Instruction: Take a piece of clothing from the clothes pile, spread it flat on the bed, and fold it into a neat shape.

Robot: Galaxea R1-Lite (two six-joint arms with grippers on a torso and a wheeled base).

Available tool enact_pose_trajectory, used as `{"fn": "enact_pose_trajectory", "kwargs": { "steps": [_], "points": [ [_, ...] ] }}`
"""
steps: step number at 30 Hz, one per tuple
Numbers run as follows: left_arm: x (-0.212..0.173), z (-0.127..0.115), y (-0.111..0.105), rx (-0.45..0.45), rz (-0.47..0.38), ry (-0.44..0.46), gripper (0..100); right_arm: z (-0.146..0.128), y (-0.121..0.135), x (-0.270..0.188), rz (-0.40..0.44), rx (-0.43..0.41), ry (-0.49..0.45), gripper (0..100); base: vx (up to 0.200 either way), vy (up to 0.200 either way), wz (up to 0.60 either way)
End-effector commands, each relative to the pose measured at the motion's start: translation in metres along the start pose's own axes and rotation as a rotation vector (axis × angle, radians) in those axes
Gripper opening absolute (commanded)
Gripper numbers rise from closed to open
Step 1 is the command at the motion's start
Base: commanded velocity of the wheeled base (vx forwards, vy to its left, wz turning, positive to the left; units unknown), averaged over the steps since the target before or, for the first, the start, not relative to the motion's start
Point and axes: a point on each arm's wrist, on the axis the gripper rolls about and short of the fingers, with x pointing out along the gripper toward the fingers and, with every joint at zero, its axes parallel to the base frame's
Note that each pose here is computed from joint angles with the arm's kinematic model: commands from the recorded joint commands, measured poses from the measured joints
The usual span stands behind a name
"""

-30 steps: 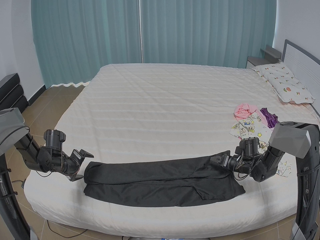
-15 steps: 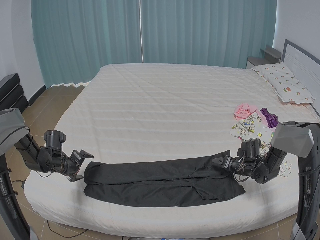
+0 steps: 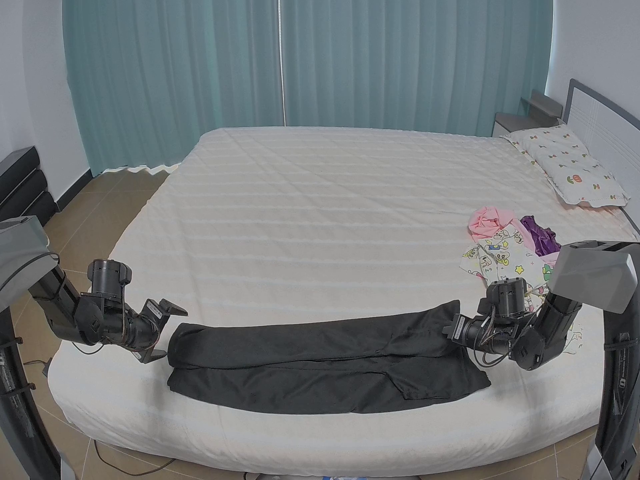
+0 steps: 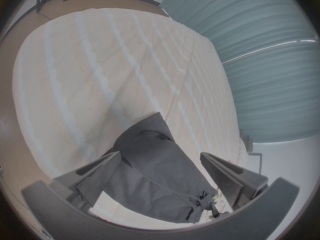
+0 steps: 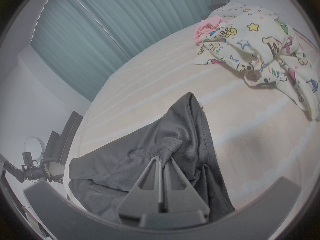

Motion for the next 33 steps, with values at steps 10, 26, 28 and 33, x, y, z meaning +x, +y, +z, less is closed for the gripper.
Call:
{"fn": "enact_pose_trajectory", "kwargs": {
  "steps": [10,26,28,33],
  "points": [
    [0.0,0.0,0.0,-0.001,0.001,0.001,100,0.008,0.018,-0.005,0.104,-0.063,-0.115,0,0.0,0.0,0.0],
    [0.001,0.0,0.001,0.0,0.004,0.002,100,0.004,-0.013,0.038,-0.009,-0.074,-0.126,100,0.0,0.0,0.0],
    [0.0,-0.001,0.001,0.0,0.004,0.002,100,0.001,-0.013,0.043,-0.022,-0.077,-0.126,100,0.0,0.0,0.0],
    [0.0,-0.001,0.001,0.0,0.004,0.002,100,0.025,0.002,0.029,0.015,-0.091,-0.205,100,0.0,0.0,0.0]
  ]
}}
